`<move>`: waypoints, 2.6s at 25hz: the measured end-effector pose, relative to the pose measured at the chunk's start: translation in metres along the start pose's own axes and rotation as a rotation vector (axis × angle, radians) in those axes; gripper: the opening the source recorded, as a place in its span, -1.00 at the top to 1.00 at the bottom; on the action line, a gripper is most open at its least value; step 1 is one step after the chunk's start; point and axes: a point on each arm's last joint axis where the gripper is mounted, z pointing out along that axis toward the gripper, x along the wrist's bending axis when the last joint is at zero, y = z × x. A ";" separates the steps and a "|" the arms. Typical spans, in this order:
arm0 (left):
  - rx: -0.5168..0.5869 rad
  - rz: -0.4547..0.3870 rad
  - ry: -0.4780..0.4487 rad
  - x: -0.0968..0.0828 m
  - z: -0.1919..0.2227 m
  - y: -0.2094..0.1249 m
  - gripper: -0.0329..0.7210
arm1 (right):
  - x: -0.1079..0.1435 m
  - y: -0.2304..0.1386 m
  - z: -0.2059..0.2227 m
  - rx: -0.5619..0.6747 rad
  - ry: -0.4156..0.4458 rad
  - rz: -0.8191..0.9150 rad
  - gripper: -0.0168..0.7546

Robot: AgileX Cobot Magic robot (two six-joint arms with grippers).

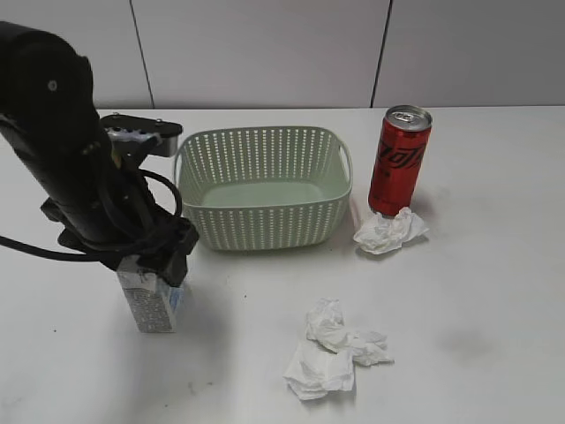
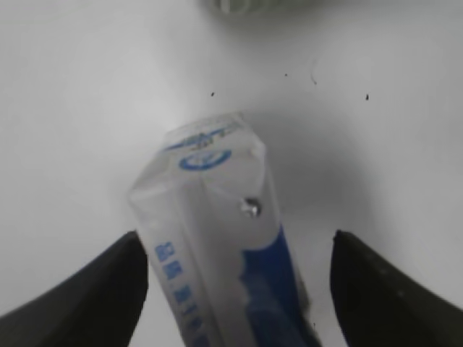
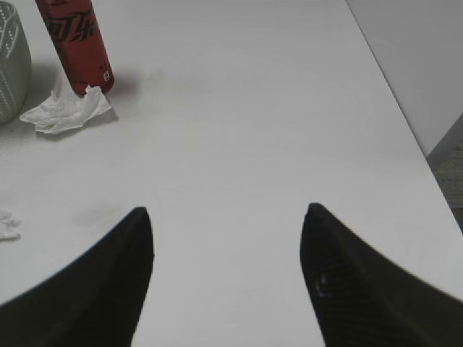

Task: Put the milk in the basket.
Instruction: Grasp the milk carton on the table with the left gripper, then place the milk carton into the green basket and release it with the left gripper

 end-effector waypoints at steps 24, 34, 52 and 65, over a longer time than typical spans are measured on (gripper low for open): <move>-0.200 0.179 0.153 -0.009 -0.114 0.065 0.16 | 0.000 0.000 0.000 0.000 0.000 0.000 -0.34; -0.424 0.229 0.077 -0.024 -0.124 0.113 0.16 | 0.000 0.000 0.000 0.000 0.000 0.000 -0.34; -0.135 0.220 0.040 -0.018 0.013 0.137 0.10 | 0.000 0.000 0.000 0.000 0.000 0.000 -0.34; -0.280 0.239 0.036 -0.027 -0.076 0.150 -0.80 | 0.000 0.000 0.000 0.000 0.000 0.000 -0.34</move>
